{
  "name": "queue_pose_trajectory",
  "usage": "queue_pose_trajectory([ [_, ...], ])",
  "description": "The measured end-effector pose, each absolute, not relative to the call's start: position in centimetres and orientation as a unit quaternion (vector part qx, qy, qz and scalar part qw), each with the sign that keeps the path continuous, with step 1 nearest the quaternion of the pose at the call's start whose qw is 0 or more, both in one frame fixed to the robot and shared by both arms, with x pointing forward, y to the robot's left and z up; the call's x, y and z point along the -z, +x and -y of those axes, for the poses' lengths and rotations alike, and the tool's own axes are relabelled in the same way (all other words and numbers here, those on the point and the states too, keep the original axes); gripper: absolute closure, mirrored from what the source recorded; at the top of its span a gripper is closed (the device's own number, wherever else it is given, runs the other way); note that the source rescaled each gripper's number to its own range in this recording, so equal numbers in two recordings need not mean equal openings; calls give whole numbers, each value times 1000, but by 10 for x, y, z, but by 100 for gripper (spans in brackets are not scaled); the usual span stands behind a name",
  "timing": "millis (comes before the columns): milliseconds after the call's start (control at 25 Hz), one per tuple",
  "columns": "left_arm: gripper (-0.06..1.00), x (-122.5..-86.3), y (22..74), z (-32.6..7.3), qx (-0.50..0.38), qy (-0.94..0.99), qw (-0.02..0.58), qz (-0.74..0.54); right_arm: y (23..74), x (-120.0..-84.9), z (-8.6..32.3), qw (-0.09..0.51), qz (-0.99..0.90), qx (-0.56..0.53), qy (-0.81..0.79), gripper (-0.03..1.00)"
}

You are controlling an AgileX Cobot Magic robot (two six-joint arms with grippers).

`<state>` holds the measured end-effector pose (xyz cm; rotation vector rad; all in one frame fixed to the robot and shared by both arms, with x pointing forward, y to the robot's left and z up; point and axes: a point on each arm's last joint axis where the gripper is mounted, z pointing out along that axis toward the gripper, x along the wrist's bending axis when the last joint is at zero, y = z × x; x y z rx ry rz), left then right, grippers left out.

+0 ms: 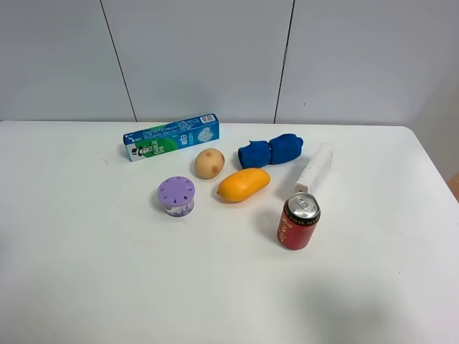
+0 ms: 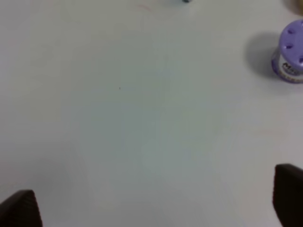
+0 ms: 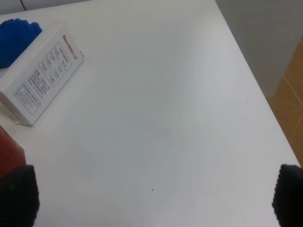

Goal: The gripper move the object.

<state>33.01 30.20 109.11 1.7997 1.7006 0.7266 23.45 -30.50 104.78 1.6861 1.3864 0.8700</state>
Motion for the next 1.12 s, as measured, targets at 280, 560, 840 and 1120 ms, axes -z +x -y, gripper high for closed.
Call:
queue_pose_trajectory([
  [280,-5,-1077,280,-298,-303,661,287,-623,234,-1048,305,386,-544,-342,662,-3],
  [560,-5,-1058,253,-296,-337,652,301,-609,234,-1048,305,386,-544,-342,662,-3],
  [840,-5,-1058,234,-294,-382,630,334,-588,234,-1048,305,386,-544,-342,662,-3],
  [1120,-5,-1055,232,-294,-396,622,345,-581,234,-1048,305,386,-544,-342,662,-3],
])
